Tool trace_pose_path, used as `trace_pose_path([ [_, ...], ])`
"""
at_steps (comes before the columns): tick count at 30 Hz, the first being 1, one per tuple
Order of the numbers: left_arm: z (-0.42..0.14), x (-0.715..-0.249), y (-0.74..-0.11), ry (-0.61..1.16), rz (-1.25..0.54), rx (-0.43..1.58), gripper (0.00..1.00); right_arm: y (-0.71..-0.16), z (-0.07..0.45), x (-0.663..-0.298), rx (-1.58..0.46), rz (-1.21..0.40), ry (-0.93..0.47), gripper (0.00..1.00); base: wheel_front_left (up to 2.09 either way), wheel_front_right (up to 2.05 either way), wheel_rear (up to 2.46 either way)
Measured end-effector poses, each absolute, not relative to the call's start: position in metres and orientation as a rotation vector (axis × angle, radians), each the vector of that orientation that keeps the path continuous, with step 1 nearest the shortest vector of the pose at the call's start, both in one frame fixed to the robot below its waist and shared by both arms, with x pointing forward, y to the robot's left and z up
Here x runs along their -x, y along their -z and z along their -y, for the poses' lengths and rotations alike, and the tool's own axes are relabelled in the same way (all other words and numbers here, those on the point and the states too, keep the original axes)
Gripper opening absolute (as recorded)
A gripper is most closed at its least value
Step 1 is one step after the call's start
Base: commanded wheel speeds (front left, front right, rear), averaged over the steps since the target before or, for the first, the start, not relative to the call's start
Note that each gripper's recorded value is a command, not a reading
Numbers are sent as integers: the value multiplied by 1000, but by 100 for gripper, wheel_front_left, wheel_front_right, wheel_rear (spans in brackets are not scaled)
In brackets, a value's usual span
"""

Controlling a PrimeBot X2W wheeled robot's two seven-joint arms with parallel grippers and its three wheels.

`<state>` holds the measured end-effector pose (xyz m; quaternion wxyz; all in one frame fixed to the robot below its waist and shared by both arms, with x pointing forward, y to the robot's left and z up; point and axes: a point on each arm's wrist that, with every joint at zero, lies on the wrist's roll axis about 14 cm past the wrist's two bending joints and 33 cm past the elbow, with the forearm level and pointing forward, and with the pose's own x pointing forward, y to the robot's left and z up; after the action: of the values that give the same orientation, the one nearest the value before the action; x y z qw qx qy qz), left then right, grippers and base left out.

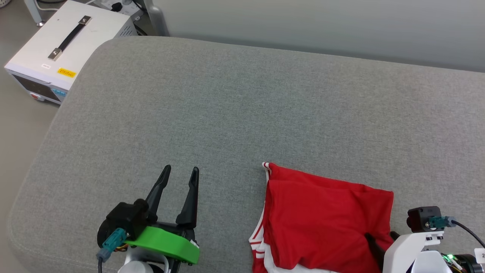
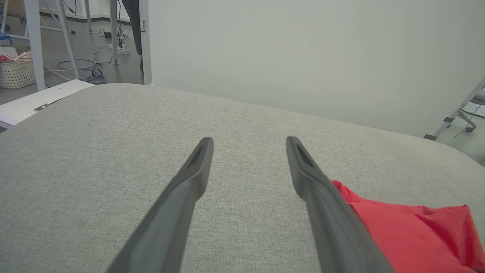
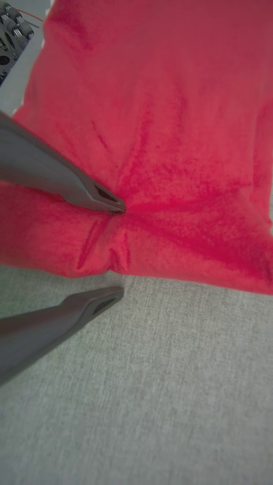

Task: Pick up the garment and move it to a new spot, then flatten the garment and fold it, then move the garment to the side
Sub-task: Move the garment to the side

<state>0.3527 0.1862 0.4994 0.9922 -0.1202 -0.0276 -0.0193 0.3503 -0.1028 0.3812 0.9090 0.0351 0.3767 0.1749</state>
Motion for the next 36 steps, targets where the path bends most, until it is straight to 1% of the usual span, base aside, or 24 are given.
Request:
trace_pose_path([
  [3,-188,-354,-498,34,49,239,100,-372,98,-349,-63,-822,-379,100,0,0,0],
  [4,-188,-354,-498,33,49,239,100,-369,97,-348,-59,-836,-384,85,0,0,0],
  [5,-188,-355,-498,34,50,238,100,-367,96,-347,-51,-849,-390,18,0,0,0],
  [6,-186,-356,-498,39,50,238,100,-366,95,-347,-42,-852,-397,18,0,0,0],
  [7,-185,-356,-499,44,52,240,100,-366,95,-348,-35,-851,-402,0,0,0,0],
  [11,-175,-358,-504,75,65,261,100,-370,92,-352,-23,-828,-416,0,0,0,0],
  [15,-165,-360,-503,113,59,258,100,-381,99,-359,37,-774,-421,0,0,0,0],
  [20,-148,-365,-504,172,59,259,100,-401,121,-365,166,-707,-416,0,0,0,0],
  [24,-125,-370,-509,245,67,273,100,-423,148,-370,333,-653,-409,0,0,0,0],
  [28,-97,-375,-514,332,74,294,100,-448,187,-372,490,-610,-370,0,0,0,0],
  [36,-21,-389,-535,578,121,317,100,-478,296,-360,690,-665,-173,0,0,0,0],
])
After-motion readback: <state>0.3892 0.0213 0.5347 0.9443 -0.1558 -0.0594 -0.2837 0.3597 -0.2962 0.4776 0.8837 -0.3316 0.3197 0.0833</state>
